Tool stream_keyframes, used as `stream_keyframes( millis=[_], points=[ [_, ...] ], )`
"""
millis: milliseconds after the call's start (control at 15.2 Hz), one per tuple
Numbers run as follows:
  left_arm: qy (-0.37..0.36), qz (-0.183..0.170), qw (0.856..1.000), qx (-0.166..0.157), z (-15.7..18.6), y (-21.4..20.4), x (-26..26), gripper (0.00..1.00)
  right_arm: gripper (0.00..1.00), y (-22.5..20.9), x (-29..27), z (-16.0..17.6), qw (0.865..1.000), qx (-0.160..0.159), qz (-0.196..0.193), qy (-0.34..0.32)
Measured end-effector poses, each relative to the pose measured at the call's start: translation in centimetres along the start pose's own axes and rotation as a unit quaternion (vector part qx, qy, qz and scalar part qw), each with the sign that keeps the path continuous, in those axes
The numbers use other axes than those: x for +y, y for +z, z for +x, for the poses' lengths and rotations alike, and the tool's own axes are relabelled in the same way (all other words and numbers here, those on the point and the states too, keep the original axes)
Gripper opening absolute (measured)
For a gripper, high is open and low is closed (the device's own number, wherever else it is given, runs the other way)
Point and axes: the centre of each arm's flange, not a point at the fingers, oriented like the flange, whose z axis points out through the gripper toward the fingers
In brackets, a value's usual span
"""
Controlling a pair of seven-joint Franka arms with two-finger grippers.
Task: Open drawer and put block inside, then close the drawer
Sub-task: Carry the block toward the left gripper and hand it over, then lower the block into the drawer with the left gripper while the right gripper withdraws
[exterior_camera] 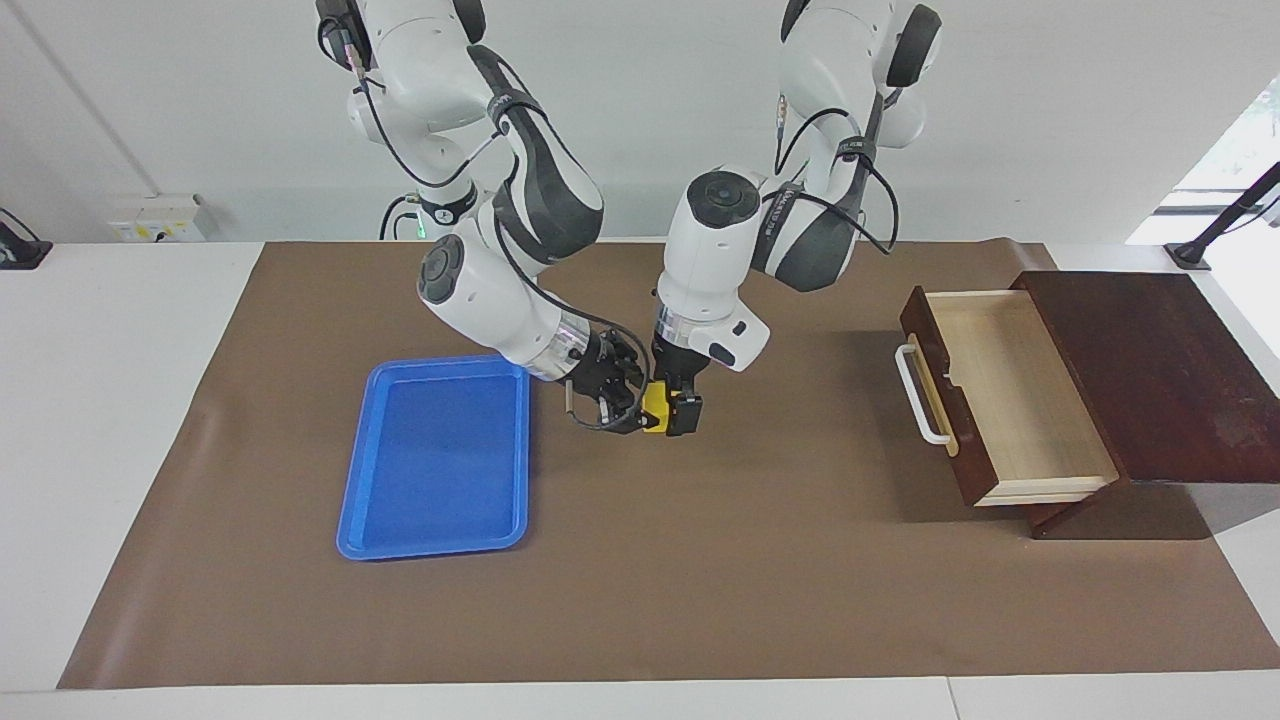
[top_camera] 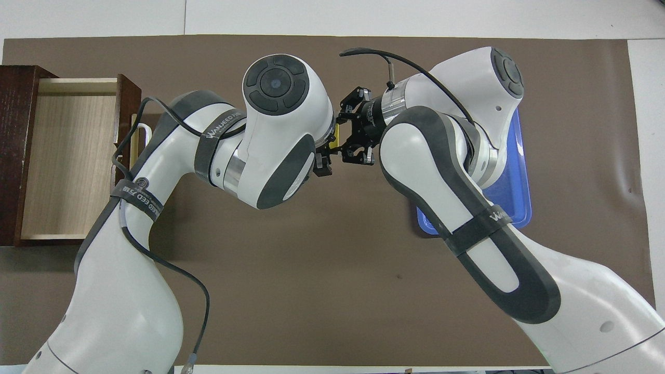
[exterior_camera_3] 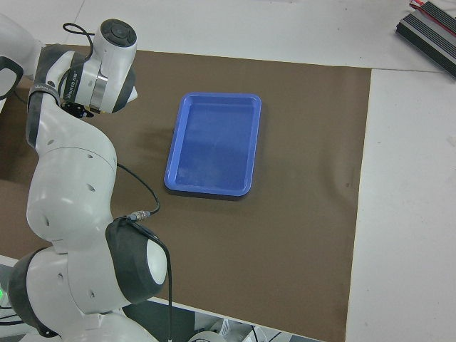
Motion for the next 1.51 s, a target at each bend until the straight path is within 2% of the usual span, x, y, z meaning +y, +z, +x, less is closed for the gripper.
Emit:
stream_keyframes(
  millis=[459,525,591,656,788,853,1312,1509],
  points=[
    [0.001,-0.002,1.0,0.001,0.0,0.06,0.05,1.0,0.56,-0.43,-0.22,-0.14,1.0,-0.001,0.004,-0.001],
    [0.001,-0.002,1.0,0.001,0.01,0.07,0.06,0.95,0.56,-0.46,-0.24,-0.1,1.0,-0.001,0.005,0.0],
    [0.001,-0.002,1.0,0.001,0.02,0.07,0.07,0.95,0.56,-0.5,-0.27,-0.05,1.0,-0.001,0.005,0.0],
    [0.0,-0.002,1.0,0.001,0.04,0.08,0.08,0.89,0.56,-0.54,-0.3,0.01,1.0,-0.001,0.005,0.0],
    [0.0,-0.004,1.0,0.002,0.13,0.05,0.17,0.64,0.56,-0.47,-0.22,0.05,1.0,-0.001,0.001,0.001],
    [0.006,-0.003,1.0,0.003,0.15,0.05,0.17,0.59,0.56,-0.44,-0.21,0.05,1.0,-0.001,0.001,-0.005],
    [0.007,-0.002,1.0,0.003,0.16,0.05,0.17,0.59,0.56,-0.43,-0.2,0.05,1.0,-0.001,0.0,-0.005],
    [0.006,-0.002,1.0,0.004,0.24,0.06,0.21,0.56,0.74,-0.76,-0.39,0.21,1.0,-0.001,0.004,0.01]
  ],
)
